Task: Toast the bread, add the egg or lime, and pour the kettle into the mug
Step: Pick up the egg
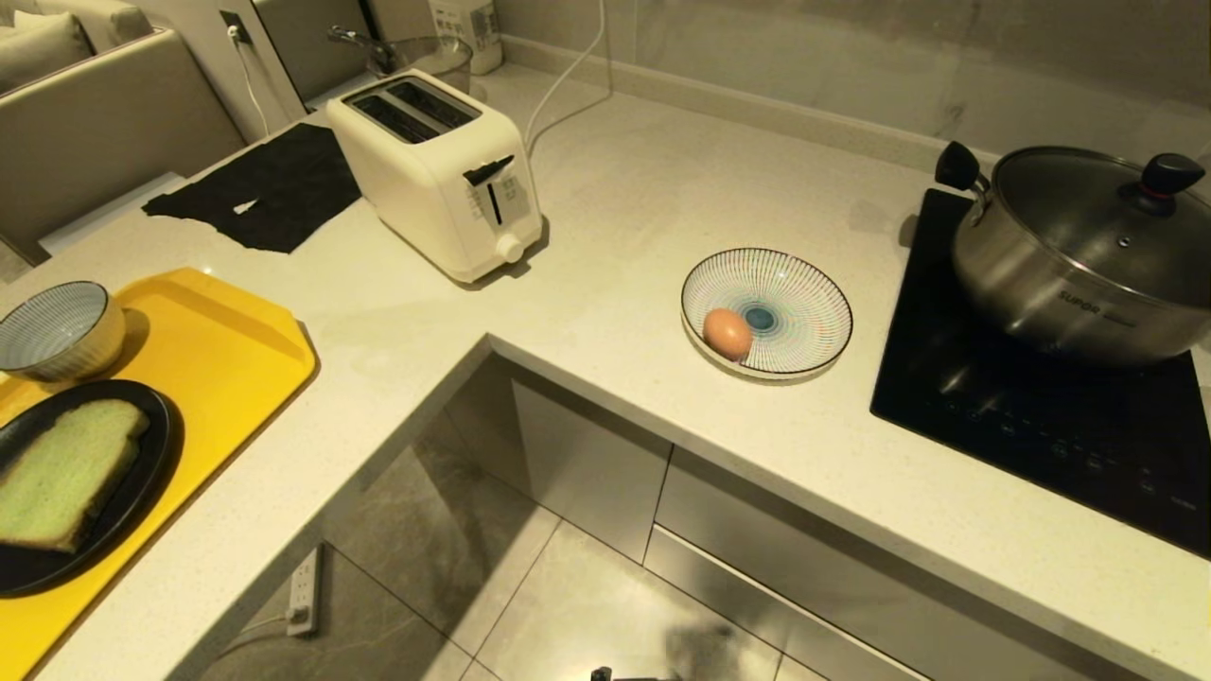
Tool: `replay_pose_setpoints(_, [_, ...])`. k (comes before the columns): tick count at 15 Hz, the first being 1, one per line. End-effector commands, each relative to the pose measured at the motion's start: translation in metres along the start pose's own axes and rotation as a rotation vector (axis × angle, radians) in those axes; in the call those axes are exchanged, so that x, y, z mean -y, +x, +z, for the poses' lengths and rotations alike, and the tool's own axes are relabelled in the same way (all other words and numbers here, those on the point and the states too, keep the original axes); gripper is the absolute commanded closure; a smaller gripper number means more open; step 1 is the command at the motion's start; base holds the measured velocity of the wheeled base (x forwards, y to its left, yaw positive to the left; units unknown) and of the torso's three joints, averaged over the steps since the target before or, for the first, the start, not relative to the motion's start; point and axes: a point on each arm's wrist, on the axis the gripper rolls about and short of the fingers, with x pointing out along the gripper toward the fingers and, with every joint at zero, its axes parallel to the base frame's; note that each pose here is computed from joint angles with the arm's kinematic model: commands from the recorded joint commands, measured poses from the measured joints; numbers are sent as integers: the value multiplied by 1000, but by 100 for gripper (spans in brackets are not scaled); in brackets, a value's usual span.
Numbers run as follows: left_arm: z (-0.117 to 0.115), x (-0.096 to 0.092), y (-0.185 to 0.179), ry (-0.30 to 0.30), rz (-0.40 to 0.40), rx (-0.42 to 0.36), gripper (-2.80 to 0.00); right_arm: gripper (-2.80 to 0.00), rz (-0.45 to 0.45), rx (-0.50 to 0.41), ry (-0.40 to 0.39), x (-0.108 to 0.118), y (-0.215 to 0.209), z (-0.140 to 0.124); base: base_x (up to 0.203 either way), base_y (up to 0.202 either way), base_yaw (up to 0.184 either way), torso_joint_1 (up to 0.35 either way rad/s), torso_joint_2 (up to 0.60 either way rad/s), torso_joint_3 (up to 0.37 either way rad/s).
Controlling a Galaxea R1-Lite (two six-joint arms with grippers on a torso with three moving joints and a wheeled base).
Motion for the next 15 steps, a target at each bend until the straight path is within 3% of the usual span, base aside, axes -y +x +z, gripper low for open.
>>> replay_pose_setpoints(1, [0, 0, 0, 0, 2, -1, 0, 0, 51, -180, 11, -1, 42, 43, 0, 0, 0, 0, 0, 0])
replay_pose_setpoints(4, [0, 0, 0, 0, 3, -1, 0, 0, 101, -290, 24, 0, 124, 94, 0, 0, 0, 0, 0, 0])
replay_pose_setpoints(9, [0, 0, 0, -2, 2, -1, 0, 0, 168, -318, -14, -2, 292, 148, 0, 0, 0, 0, 0, 0])
replay_pose_setpoints(13, [0, 0, 0, 0, 1, -1, 0, 0, 220, -309, -63, -11, 354, 186, 0, 0, 0, 0, 0, 0])
replay_pose_setpoints(15, [0, 0, 0, 0, 2, -1, 0, 0, 289, -333, -79, -34, 372, 187, 0, 0, 0, 0, 0, 0])
